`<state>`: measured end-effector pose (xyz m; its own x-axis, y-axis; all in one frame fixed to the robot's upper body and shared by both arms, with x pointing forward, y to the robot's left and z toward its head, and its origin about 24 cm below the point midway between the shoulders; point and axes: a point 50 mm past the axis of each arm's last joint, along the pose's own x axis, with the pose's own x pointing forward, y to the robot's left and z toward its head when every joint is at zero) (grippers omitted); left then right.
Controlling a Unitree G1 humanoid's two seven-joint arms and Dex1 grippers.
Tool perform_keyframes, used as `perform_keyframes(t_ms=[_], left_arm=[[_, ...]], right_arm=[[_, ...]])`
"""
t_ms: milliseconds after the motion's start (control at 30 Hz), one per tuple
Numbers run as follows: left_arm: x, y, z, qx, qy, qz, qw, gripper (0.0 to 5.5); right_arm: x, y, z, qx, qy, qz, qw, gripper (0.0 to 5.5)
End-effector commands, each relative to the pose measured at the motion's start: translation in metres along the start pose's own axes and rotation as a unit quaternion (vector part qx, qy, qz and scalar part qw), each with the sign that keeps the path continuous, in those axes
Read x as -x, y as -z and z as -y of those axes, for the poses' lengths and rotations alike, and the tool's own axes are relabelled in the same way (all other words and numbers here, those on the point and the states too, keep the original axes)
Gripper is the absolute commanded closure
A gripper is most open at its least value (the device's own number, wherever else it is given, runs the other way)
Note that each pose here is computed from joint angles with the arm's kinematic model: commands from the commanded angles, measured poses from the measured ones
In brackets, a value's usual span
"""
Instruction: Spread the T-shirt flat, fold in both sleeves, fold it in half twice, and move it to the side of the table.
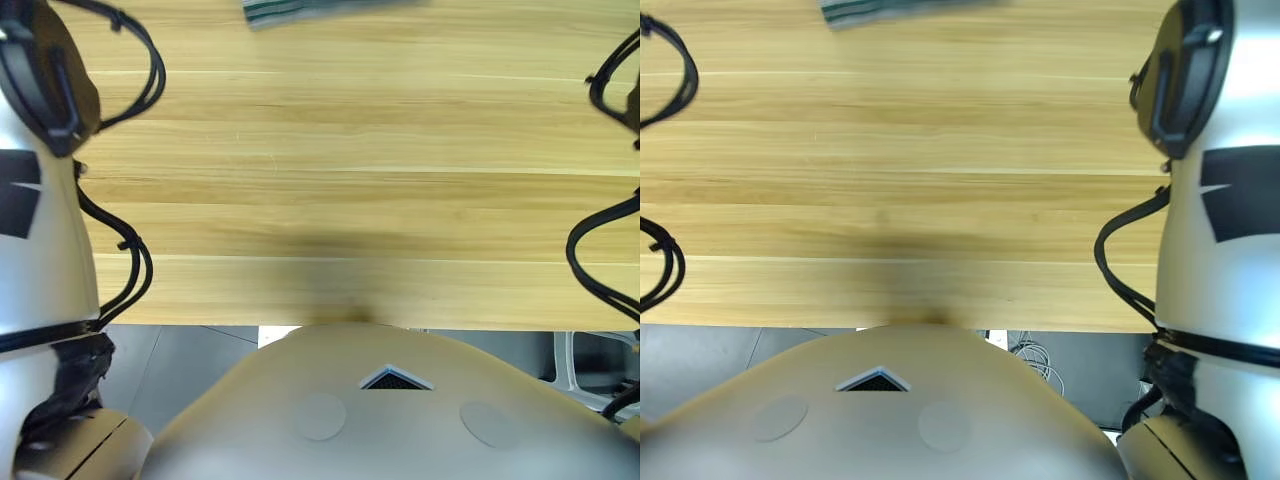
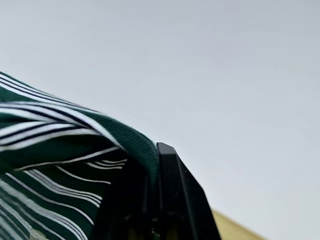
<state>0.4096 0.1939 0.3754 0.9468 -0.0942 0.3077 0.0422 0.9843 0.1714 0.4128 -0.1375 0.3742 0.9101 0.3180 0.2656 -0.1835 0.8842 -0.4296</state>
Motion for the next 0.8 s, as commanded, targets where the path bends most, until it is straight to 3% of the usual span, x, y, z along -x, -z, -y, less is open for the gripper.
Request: perform_keyframes(t_ms=[33, 133, 200, 300, 333, 400, 433, 467, 500, 533, 567, 600, 667, 733, 800], left_arm=[[0.006, -0.109, 0.003, -0.043, -0.053, 0.122, 0.990, 5.50], [-0.002, -0.086, 0.024, -0.043, -0.010, 0.096, 0.994, 5.50], [-0.009, -0.054, 0.041, -0.053, 0.032, 0.060, 0.996, 5.50], [-0.007, 0.041, 0.083, -0.041, 0.150, -0.037, 0.987, 5.50], [0.007, 0.100, 0.101, -0.051, 0.208, -0.098, 0.972, 5.50], [0.086, 0.242, 0.122, -0.060, 0.334, -0.243, 0.909, 5.50], [0.150, 0.301, 0.121, -0.023, 0.387, -0.307, 0.869, 5.50], [0.232, 0.348, 0.103, 0.001, 0.415, -0.357, 0.837, 5.50], [0.306, 0.364, 0.080, 0.051, 0.418, -0.389, 0.819, 5.50], [0.358, 0.352, 0.047, 0.079, 0.401, -0.386, 0.827, 5.50], [0.369, 0.316, 0.006, 0.084, 0.364, -0.342, 0.862, 5.50], [0.362, 0.280, -0.023, 0.064, 0.344, -0.294, 0.890, 5.50], [0.316, 0.228, -0.057, 0.017, 0.289, -0.191, 0.938, 5.50], [0.282, 0.201, -0.054, 0.016, 0.272, -0.112, 0.956, 5.50], [0.269, 0.178, -0.028, 0.037, 0.296, -0.040, 0.954, 5.50]], right_arm=[[-0.005, -0.082, -0.007, 0.066, 0.014, 0.073, 0.995, 5.47], [-0.008, -0.022, -0.018, 0.076, -0.042, -0.002, 0.996, 5.47], [-0.005, 0.027, -0.032, 0.067, -0.091, -0.054, 0.992, 5.47], [0.020, 0.122, -0.065, 0.030, -0.176, -0.138, 0.974, 5.47], [0.038, 0.160, -0.079, 0.014, -0.210, -0.162, 0.964, 5.47], [0.107, 0.244, -0.114, -0.016, -0.289, -0.196, 0.937, 5.47], [0.154, 0.275, -0.132, -0.044, -0.329, -0.189, 0.924, 5.47], [0.214, 0.297, -0.146, -0.070, -0.356, -0.172, 0.916, 5.47], [0.265, 0.302, -0.149, -0.101, -0.360, -0.160, 0.914, 5.47], [0.305, 0.296, -0.140, -0.114, -0.353, -0.150, 0.917, 5.47], [0.323, 0.285, -0.118, -0.118, -0.326, -0.144, 0.927, 5.47], [0.325, 0.277, -0.096, -0.112, -0.300, -0.135, 0.938, 5.47], [0.304, 0.265, -0.064, -0.105, -0.258, -0.103, 0.955, 5.47], [0.280, 0.252, -0.057, -0.098, -0.258, -0.061, 0.959, 5.47], [0.260, 0.226, -0.054, -0.091, -0.268, 0.006, 0.959, 5.47]])
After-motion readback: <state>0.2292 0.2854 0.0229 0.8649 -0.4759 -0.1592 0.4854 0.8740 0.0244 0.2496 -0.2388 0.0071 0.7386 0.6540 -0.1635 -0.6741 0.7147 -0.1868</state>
